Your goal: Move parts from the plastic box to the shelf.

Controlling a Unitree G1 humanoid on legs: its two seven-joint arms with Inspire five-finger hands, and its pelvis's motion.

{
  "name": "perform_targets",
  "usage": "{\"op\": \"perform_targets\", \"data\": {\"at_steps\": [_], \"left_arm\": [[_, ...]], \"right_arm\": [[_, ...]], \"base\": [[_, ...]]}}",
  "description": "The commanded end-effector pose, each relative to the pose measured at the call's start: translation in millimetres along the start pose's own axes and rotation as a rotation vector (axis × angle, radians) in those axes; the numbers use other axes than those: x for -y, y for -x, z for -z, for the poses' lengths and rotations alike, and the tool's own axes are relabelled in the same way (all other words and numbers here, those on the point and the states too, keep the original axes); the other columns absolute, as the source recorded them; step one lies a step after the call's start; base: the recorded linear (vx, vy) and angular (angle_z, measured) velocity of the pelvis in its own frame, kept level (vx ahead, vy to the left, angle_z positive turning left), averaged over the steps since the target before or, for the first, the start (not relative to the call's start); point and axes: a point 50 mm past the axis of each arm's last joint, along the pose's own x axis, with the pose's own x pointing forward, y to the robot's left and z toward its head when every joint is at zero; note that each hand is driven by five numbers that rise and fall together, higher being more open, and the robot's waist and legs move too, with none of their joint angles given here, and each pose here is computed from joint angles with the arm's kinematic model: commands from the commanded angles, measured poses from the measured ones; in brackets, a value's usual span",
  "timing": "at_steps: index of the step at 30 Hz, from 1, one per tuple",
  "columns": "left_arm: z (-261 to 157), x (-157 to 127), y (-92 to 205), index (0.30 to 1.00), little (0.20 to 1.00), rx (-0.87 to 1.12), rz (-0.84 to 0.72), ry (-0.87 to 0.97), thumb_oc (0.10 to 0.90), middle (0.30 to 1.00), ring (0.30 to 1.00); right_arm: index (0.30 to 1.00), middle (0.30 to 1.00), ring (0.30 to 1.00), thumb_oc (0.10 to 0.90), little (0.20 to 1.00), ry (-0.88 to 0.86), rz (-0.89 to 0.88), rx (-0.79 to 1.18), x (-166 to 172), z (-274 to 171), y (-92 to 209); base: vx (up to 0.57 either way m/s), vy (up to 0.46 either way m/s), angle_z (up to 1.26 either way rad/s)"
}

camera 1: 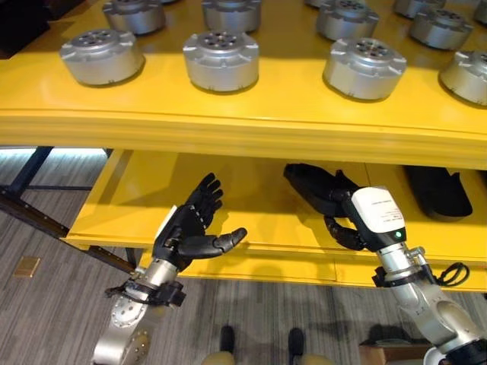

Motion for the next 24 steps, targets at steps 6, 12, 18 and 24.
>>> {"op": "perform_targets", "data": {"at_steps": [6,12,18,24], "left_arm": [[-43.2,7.1,-12.2,1.000,1.000,0.278,0.055,-0.030,0.900,1.000,1.000],[-41.2,8.9,-14.0,1.000,1.000,0.272,0.063,-0.028,0.900,1.000,1.000],[-41.1,12.5,-18.5,1.000,1.000,0.277,0.086,-0.030,0.900,1.000,1.000],[-38.2,17.0,-23.7,1.000,1.000,0.256,0.114,-0.024,0.900,1.000,1.000]], "right_arm": [[0.300,0.300,0.300,0.400,0.300,-0.027,0.135,-0.014,9.3,1.0,-36.3],[0.300,0.300,0.300,0.400,0.300,-0.053,0.071,-0.069,-12.3,3.7,-35.5],[0.300,0.300,0.300,0.400,0.300,-0.061,-0.023,-0.092,-32.3,1.0,-38.0],[0.300,0.300,0.300,0.400,0.300,-0.055,-0.090,-0.195,-54.9,12.7,-33.5]], "base": [[0.01,-0.012,0.02],[0.00,-0.001,0.01],[0.00,0.000,0.00],[-0.01,-0.016,0.04]]}}
